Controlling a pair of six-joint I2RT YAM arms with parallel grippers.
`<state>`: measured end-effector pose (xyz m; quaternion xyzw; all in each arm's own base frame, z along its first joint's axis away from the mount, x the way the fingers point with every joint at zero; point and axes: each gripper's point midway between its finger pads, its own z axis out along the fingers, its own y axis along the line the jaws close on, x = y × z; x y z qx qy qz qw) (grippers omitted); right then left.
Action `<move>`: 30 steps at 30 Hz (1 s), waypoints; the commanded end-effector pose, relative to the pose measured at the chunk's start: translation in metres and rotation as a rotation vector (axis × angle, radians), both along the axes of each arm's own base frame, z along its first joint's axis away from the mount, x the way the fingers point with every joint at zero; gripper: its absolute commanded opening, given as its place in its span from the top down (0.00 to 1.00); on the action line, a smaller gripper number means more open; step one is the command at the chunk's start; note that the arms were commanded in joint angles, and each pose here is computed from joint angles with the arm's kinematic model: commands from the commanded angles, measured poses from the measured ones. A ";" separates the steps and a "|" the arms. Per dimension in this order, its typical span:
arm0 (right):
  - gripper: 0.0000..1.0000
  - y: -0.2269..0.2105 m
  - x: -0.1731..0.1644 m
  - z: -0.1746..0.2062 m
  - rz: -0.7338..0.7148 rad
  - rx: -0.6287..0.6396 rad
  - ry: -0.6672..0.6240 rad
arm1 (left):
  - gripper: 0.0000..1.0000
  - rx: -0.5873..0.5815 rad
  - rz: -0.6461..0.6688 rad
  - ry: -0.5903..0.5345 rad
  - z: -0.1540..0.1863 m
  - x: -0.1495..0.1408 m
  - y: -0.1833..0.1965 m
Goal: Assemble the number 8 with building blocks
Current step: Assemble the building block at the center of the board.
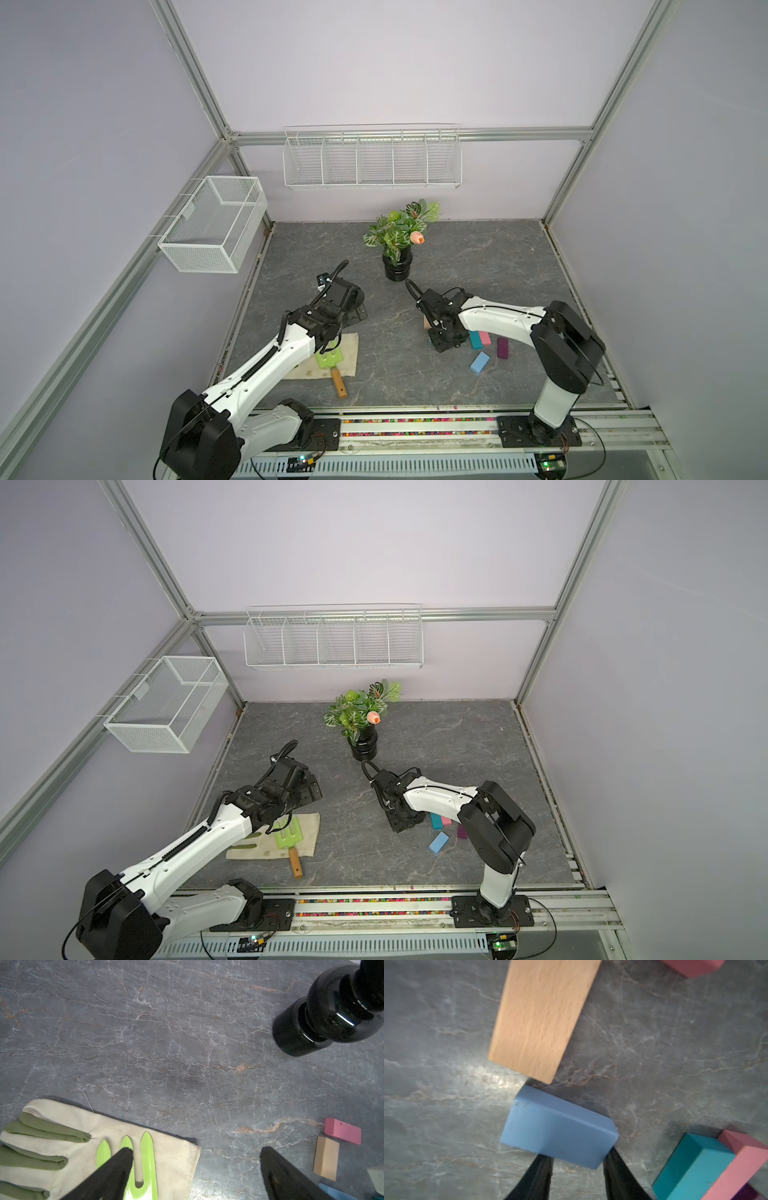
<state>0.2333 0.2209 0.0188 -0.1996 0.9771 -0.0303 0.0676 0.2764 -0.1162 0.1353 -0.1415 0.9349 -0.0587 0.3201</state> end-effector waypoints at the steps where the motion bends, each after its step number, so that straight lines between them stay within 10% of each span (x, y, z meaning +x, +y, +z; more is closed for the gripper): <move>1: 0.55 0.004 0.010 -0.001 -0.019 0.014 -0.018 | 0.00 0.002 0.009 -0.032 0.012 0.004 0.000; 30: 0.46 -0.008 0.010 0.027 -0.034 0.048 -0.072 | 0.01 0.003 0.008 -0.032 0.011 0.005 0.000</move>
